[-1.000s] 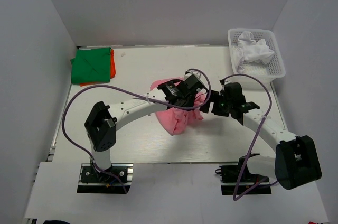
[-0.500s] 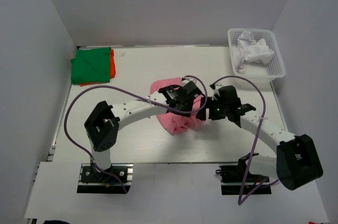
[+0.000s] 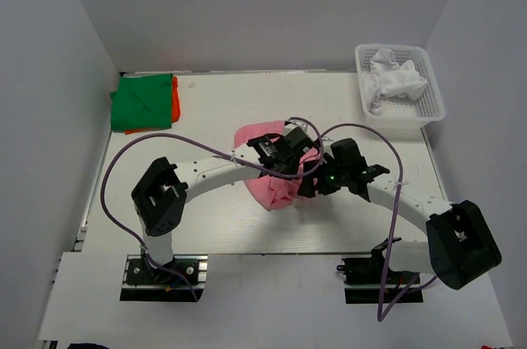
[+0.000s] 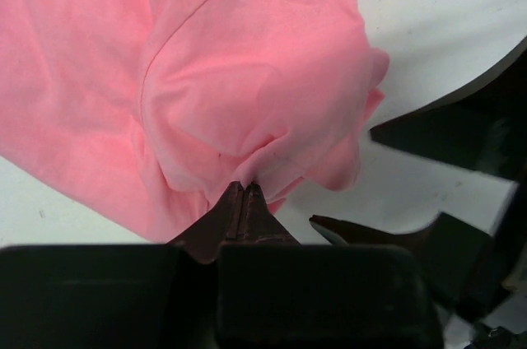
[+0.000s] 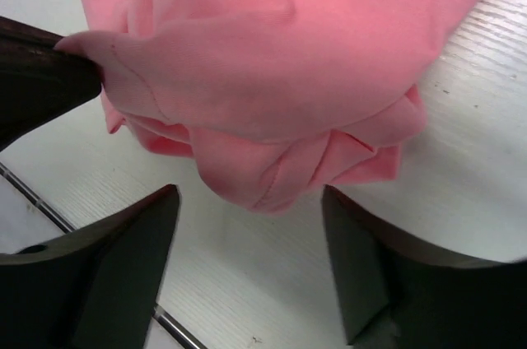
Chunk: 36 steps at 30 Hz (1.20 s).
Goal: Fold and stack the t-shirts
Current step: Flatten out the tshirt
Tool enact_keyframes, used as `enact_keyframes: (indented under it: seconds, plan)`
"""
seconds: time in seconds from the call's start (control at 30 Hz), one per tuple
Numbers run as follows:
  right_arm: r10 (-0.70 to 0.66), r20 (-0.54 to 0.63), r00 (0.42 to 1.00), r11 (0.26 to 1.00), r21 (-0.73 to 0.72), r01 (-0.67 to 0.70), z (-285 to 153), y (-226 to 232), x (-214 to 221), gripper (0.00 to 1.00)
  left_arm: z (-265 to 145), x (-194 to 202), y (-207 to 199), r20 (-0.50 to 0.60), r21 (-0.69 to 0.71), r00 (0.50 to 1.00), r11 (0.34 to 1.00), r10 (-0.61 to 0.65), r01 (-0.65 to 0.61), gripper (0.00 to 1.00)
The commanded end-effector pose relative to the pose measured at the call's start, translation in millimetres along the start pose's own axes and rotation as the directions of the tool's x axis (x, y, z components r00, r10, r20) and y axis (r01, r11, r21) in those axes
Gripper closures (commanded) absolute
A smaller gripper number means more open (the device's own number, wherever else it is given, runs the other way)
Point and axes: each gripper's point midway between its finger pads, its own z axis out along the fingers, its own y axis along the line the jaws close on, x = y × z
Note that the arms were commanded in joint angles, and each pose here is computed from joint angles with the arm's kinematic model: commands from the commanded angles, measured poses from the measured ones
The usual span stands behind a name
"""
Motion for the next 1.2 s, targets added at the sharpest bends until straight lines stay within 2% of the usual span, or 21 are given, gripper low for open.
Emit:
enact_keyframes:
  seconds: [0.0,0.03,0.13,0.17,0.27,0.3,0.33,0.37,0.47,0.53,0.63,0.7,0.8,0.9,0.93,0.97,1.0,1.03,1.07,1.1,1.17]
  plan:
    - [-0.039,0.047,0.998,0.998,-0.042,0.041,7.6,8.5,-10.5,0.28,-21.0,-28.0,-1.0,0.112,0.037,0.993,0.999,-0.038,0.034,1.00]
    - [-0.040,0.049,0.998,0.998,-0.045,0.042,8.9,9.0,-11.2,0.33,-22.8,-28.3,3.6,0.123,0.022,0.992,0.999,-0.039,0.036,1.00]
    - [-0.034,0.044,0.998,0.999,-0.014,0.035,14.6,3.7,-13.6,0.91,-38.3,-44.8,10.1,0.207,0.018,0.976,0.998,-0.066,0.063,1.00]
    - [-0.028,0.066,0.997,1.000,0.015,0.027,12.1,-0.2,-18.3,1.00,-44.5,-50.1,12.8,0.229,0.014,0.971,0.997,-0.073,0.071,1.00]
    - [-0.049,0.170,0.984,0.990,0.138,0.026,-10.3,-11.4,-45.5,1.00,-64.7,-68.6,27.6,0.323,-0.025,0.942,0.995,-0.088,0.101,1.00]
    - [-0.070,0.246,0.967,0.982,0.189,0.023,-25.7,-11.8,-71.4,1.00,-71.6,-77.1,33.7,0.364,-0.044,0.926,0.992,-0.098,0.122,1.00]
    - [-0.069,0.252,0.965,0.977,0.211,0.015,-34.1,-13.1,-74.4,1.00,-78.3,-83.0,36.5,0.390,-0.049,0.916,0.992,-0.092,0.120,1.00]
    - [-0.094,0.323,0.942,0.964,0.265,0.006,-51.2,-15.4,-96.3,1.00,-84.1,-86.6,40.0,0.407,-0.058,0.910,0.991,-0.086,0.119,1.00]
    - [-0.152,0.437,0.886,0.965,0.261,0.036,-86.9,4.9,-137.8,1.00,-115.4,-111.8,48.4,0.502,-0.057,0.859,0.988,-0.097,0.145,1.00]
    - [-0.170,0.507,0.845,0.960,0.279,0.025,-115.0,14.1,-161.6,1.00,-146.6,-131.5,59.7,0.586,-0.074,0.801,0.977,-0.120,0.200,1.00]
    - [-0.216,0.606,0.765,0.919,0.390,-0.050,-166.9,9.2,-197.3,1.00,-190.9,-154.0,85.5,0.686,-0.116,0.716,0.951,-0.133,0.288,1.00]
    - [-0.250,0.680,0.689,0.884,0.451,-0.124,-215.2,9.9,-222.1,1.00,-234.1,-166.0,111.5,0.766,-0.123,0.625,0.921,-0.148,0.368,1.00]
    - [-0.301,0.759,0.578,0.878,0.457,-0.142,-272.2,28.2,-246.5,1.00,-300.6,-174.7,151.0,0.857,-0.108,0.488,0.868,-0.166,0.484,1.00]
    - [-0.345,0.805,0.483,0.828,0.503,-0.248,-329.2,27.0,-260.2,1.00,-353.4,-170.3,186.6,0.904,-0.093,0.392,0.815,-0.172,0.572,1.00]
    - [-0.365,0.817,0.446,0.804,0.518,-0.291,-352.7,26.5,-262.6,1.00,-378.9,-164.7,202.7,0.920,-0.052,0.340,0.797,-0.197,0.601,1.00]
    - [-0.374,0.825,0.423,0.783,0.526,-0.332,-366.6,24.0,-263.4,1.00,-402.9,-164.3,215.5,0.936,0.009,0.263,0.762,-0.235,0.648,1.00]
    - [-0.409,0.823,0.393,0.766,0.544,-0.342,-387.2,27.6,-267.3,1.00,-417.6,-160.3,225.9,0.942,-0.008,0.259,0.759,-0.212,0.651,1.00]
    - [-0.408,0.838,0.362,0.762,0.531,-0.370,-403.9,30.4,-270.2,1.00,-430.9,-157.9,231.3,0.946,0.023,0.232,0.759,-0.227,0.651,1.00]
    - [-0.403,0.854,0.329,0.763,0.512,-0.395,-420.2,34.6,-270.5,1.00,-451.0,-153.4,242.2,0.948,0.080,0.183,0.753,-0.259,0.654,1.00]
    - [-0.437,0.840,0.322,0.752,0.537,-0.383,-432.2,37.5,-270.7,1.00,-460.5,-150.7,248.0,0.948,0.107,0.159,0.745,-0.276,0.658,1.00]
    - [-0.434,0.854,0.285,0.771,0.516,-0.372,-445.6,45.5,-270.3,1.00,-467.3,-151.1,249.2,0.948,0.124,0.149,0.756,-0.282,0.643,1.00]
